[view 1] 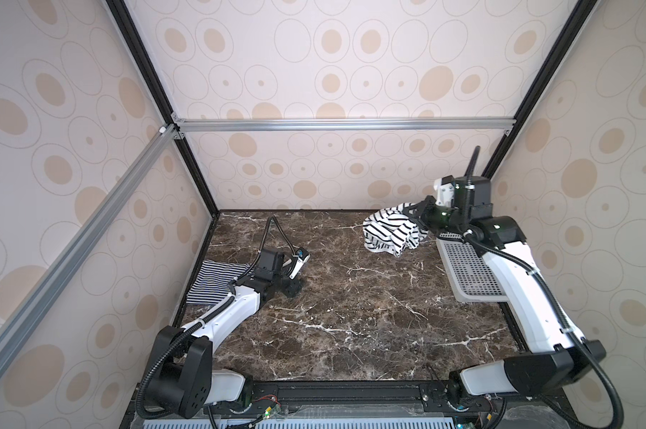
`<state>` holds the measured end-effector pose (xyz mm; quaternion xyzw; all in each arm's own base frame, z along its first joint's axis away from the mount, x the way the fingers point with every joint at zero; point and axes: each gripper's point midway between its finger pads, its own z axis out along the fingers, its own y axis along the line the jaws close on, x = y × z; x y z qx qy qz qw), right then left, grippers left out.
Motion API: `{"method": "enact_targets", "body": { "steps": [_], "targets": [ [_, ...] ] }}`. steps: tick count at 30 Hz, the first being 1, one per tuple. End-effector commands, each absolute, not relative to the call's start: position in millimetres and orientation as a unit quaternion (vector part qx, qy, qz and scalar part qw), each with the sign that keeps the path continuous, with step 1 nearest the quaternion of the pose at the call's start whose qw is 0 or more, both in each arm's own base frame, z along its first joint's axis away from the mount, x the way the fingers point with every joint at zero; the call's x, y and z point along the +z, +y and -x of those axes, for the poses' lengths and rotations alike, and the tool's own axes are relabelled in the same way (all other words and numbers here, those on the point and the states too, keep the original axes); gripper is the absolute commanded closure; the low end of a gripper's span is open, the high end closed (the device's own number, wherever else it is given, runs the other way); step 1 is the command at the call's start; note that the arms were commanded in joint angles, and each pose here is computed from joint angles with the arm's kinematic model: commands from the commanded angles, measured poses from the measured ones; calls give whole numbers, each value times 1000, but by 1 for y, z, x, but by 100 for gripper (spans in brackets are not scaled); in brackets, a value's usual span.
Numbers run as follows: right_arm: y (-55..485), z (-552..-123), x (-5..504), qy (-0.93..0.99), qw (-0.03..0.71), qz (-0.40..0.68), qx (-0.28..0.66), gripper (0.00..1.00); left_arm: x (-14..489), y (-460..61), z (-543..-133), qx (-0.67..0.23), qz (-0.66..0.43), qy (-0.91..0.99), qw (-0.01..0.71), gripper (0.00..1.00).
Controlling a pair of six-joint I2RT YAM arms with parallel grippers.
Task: Fold and stack tank tops
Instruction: Place the tank top at the center of the table.
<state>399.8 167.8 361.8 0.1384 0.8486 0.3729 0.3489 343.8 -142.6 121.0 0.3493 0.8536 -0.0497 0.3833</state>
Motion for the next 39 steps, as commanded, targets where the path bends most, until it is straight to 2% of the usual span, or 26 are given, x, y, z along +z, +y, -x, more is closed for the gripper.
{"method": "enact_targets", "body": {
  "steps": [1,4,10,14,20,25,27,30,32,33,36,39],
  "targets": [
    [194,-425,335,857,337,-136,366,100,127,-140,-347,-38,-340,852,396,29],
    [202,-423,286,885,279,-144,344,100,124,-139,-346,-34,-340,855,391,29],
    [198,-362,193,946,182,-137,232,96,113,-142,-336,-51,-356,856,371,29],
    [214,-328,146,966,130,-116,192,86,108,-153,-330,-80,-374,855,351,29],
    [264,-310,82,977,53,-93,185,78,106,-156,-333,-76,-383,854,342,29],
    [323,-338,79,963,66,-77,250,71,108,-156,-333,-75,-384,853,346,29],
    [343,-355,84,954,75,-75,279,75,107,-157,-332,-79,-384,854,343,29],
    [358,-375,101,943,109,-72,305,88,109,-161,-327,-91,-392,850,341,29],
    [362,-384,110,939,126,-70,311,89,110,-165,-322,-101,-400,845,341,29],
    [362,-387,114,939,131,-68,310,86,110,-167,-320,-105,-402,843,342,28],
    [358,-388,119,943,130,-65,300,67,112,-172,-316,-112,-409,837,346,28],
    [341,-381,124,947,148,-65,278,58,108,-171,-319,-97,-410,837,349,27]
  ]
}}
